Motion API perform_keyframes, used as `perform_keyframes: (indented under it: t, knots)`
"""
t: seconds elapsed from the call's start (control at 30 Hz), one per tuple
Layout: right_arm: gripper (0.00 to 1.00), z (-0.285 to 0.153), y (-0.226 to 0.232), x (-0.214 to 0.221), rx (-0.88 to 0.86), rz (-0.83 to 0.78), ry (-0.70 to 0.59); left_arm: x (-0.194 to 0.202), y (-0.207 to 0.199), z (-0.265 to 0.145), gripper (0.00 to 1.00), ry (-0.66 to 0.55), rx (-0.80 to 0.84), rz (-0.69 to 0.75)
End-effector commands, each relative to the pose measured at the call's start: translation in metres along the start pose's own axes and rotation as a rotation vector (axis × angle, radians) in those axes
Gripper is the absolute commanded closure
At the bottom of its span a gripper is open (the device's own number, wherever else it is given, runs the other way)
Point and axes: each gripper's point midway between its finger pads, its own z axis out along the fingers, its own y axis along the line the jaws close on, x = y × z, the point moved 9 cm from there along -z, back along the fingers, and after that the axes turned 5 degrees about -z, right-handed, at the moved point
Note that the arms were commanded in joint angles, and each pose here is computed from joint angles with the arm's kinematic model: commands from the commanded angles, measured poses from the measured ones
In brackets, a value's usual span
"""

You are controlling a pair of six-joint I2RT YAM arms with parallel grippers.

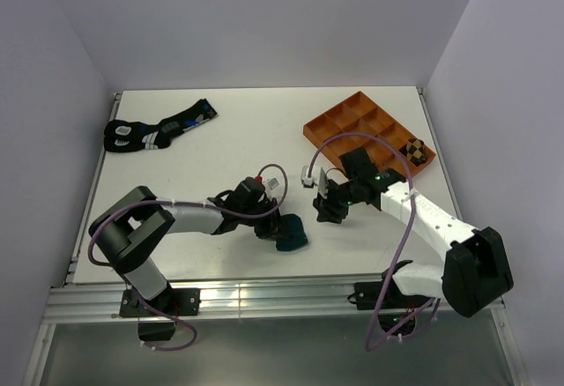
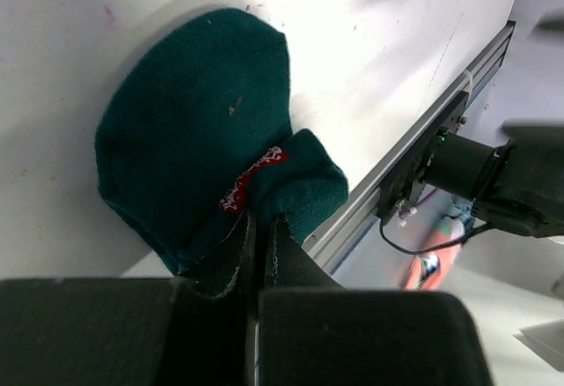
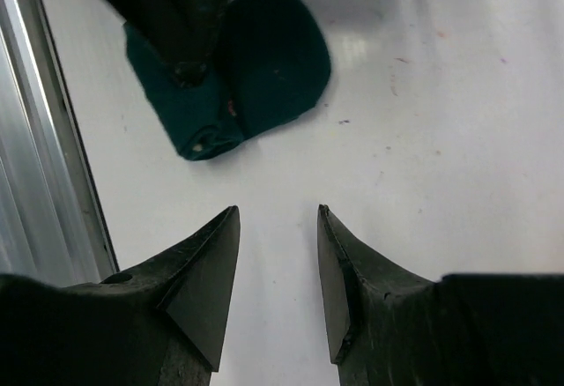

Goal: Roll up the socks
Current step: Roll the sock at the center of the board.

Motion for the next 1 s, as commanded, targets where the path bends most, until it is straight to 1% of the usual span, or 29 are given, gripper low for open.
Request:
perform_keyframes:
  t: [0.0, 0.03, 0.07, 0.13, 0.17, 0.27, 0.4, 0.53, 0.6, 0.97]
  knots:
    - [0.52, 0.005, 0.006, -0.005, 0.024, -0.183, -0.026, 0.009, 0.026, -0.005, 1.0, 0.152, -0.18, -0.083]
    - [0.52, 0.013, 0.016, -0.002, 0.004, -0.212, -0.006, 0.008, 0.026, -0.003, 1.0, 0.168, -0.184, -0.094]
    - [0.52, 0.016, 0.016, -0.002, 0.033, -0.244, 0.007, 0.006, 0.023, -0.002, 1.0, 0.178, -0.188, -0.101]
    - [0.52, 0.025, 0.026, 0.003, 0.035, -0.283, 0.029, 0.004, 0.026, 0.002, 1.0, 0.202, -0.202, -0.124]
    - [0.52, 0.031, 0.033, -0.002, 0.028, -0.328, 0.016, 0.001, 0.023, 0.004, 1.0, 0.204, -0.197, -0.123]
    - [0.52, 0.04, 0.043, -0.002, 0.025, -0.378, 0.027, -0.003, 0.022, 0.009, 1.0, 0.218, -0.209, -0.129]
    - [0.52, 0.05, 0.049, -0.002, 0.02, -0.42, 0.038, -0.004, 0.022, 0.013, 1.0, 0.229, -0.208, -0.14]
    - [0.49, 0.055, 0.055, -0.004, 0.034, -0.46, 0.043, -0.003, 0.027, 0.017, 1.0, 0.243, -0.214, -0.15]
    - [0.49, 0.059, 0.058, -0.005, 0.022, -0.479, 0.048, -0.004, 0.029, 0.018, 1.0, 0.242, -0.213, -0.158]
    - [0.51, 0.075, 0.067, 0.001, -0.031, -0.492, 0.135, -0.01, 0.033, 0.018, 1.0, 0.237, -0.207, -0.165]
